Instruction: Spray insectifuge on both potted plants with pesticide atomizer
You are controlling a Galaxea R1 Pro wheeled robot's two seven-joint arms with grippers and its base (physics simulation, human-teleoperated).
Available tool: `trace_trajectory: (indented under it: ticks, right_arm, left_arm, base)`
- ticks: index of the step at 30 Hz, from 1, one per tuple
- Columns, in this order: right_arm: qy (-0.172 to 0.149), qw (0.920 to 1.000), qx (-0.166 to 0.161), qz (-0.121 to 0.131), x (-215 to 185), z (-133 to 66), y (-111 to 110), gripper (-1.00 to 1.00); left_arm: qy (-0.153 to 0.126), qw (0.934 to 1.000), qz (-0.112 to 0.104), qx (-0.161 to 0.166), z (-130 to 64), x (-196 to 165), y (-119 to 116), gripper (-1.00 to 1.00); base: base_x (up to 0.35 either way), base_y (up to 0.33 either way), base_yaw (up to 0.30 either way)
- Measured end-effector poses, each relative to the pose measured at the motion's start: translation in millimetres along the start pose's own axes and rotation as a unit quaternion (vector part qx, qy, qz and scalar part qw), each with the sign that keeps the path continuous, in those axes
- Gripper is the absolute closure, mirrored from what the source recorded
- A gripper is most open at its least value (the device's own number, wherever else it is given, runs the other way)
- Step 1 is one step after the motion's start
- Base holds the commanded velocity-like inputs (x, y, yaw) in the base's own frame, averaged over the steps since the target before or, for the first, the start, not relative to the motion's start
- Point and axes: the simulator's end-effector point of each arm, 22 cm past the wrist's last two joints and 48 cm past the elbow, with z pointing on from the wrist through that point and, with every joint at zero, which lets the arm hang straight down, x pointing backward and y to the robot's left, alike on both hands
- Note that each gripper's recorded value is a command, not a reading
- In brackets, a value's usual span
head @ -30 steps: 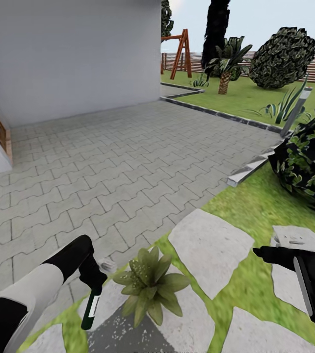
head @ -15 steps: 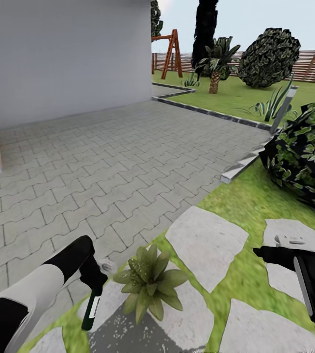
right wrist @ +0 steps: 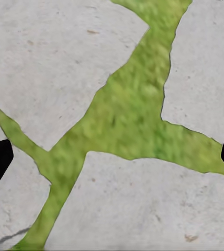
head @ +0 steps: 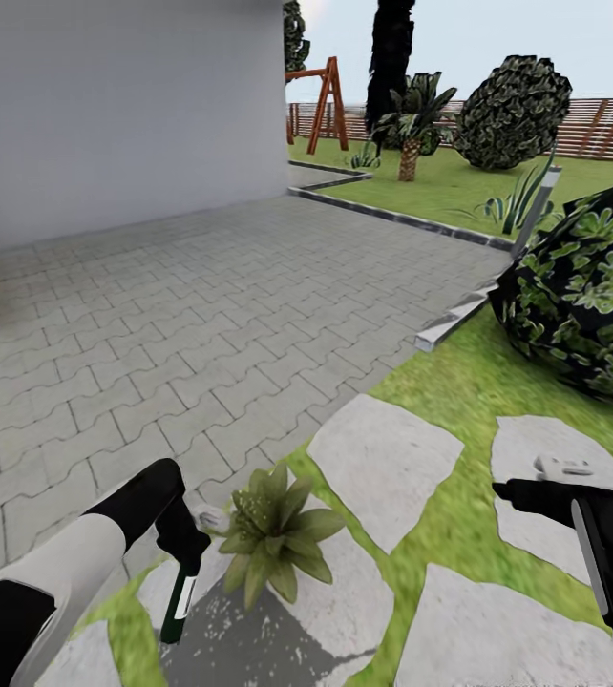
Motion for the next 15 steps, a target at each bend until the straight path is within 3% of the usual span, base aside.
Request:
trace_trajectory:
  ticks: [4, 9, 15]
  right_arm:
    - [0.0, 1.0, 0.0, 0.0, 0, 0.0, 0, -1.0]
    - [0.0, 1.0, 0.001, 0.0, 0, -0.3, 0, -1.0]
    - [0.0, 1.0, 0.001, -0.001, 0, -0.4, 0, -1.0]
  left_arm:
    - [-0.002, 1.0, -0.001, 0.001, -2.0, -2, 0, 1.0]
    - [-0.017, 0.9998, -0.006, 0.008, -9.6, -11, -2, 1.0]
    - [-0.027, 0.9995, -0.011, 0.014, -13.3, -15, -3, 1.0]
  base:
    - [-0.202, -0.121, 0.238]
    - [-0.049, -0.026, 0.246]
    - [0.031, -0.031, 0.081]
